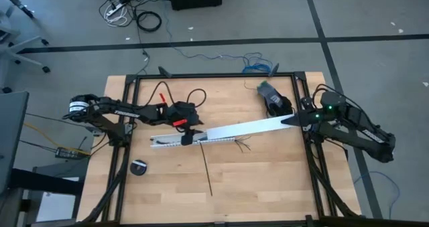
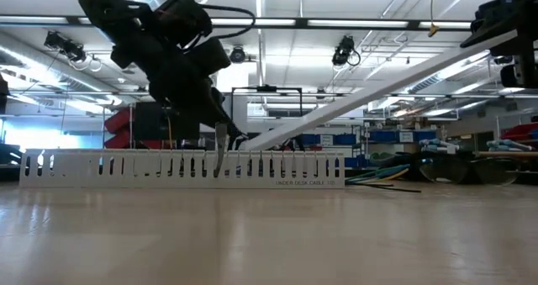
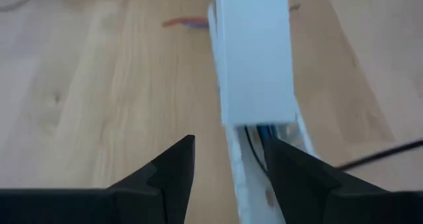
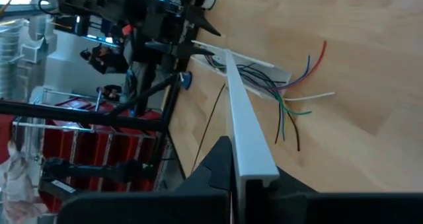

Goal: Ziptie cables
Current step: Close the lid on the cable duct

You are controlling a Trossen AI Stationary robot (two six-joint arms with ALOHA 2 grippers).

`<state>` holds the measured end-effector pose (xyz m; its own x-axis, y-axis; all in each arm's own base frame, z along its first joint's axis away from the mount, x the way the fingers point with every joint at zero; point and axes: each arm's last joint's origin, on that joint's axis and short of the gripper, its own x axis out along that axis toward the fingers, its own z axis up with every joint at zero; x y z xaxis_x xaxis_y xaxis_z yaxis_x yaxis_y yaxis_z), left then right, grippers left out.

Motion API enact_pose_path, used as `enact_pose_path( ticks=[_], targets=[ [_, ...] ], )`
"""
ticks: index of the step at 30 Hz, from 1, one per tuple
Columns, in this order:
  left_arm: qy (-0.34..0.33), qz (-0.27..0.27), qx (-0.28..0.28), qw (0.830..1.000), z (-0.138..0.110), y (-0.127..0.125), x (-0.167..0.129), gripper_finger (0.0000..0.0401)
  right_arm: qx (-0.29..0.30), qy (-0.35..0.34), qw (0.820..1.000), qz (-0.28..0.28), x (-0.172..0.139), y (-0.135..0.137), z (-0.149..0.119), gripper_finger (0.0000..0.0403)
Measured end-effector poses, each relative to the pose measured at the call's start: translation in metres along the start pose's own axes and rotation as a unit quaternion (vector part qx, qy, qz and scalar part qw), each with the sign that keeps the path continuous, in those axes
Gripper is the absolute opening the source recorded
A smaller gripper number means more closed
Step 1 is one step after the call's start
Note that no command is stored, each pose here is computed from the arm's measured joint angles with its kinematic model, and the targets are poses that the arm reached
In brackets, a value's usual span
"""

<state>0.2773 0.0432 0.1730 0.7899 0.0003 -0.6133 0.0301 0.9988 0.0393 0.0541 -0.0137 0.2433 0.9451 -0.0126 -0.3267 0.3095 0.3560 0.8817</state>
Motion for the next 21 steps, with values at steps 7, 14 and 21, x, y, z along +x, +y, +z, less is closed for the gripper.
enact_pose_path(
  ticks=[7,14,21],
  targets=[
    [-0.048,0.000,-0.008,0.999,0.008,0.003,0.000,0.0177,-0.031,0.007,1.000,0.000,0.002,-0.002,-0.001,0.0000],
    [-0.091,-0.025,-0.015,0.995,0.016,0.005,-0.001,0.0177,-0.023,0.033,0.999,-0.023,0.014,-0.019,-0.005,0.0000],
    [-0.077,-0.028,-0.033,0.996,0.008,0.006,0.014,0.0177,-0.023,0.034,0.999,-0.022,0.017,-0.022,-0.005,0.0000]
  ],
)
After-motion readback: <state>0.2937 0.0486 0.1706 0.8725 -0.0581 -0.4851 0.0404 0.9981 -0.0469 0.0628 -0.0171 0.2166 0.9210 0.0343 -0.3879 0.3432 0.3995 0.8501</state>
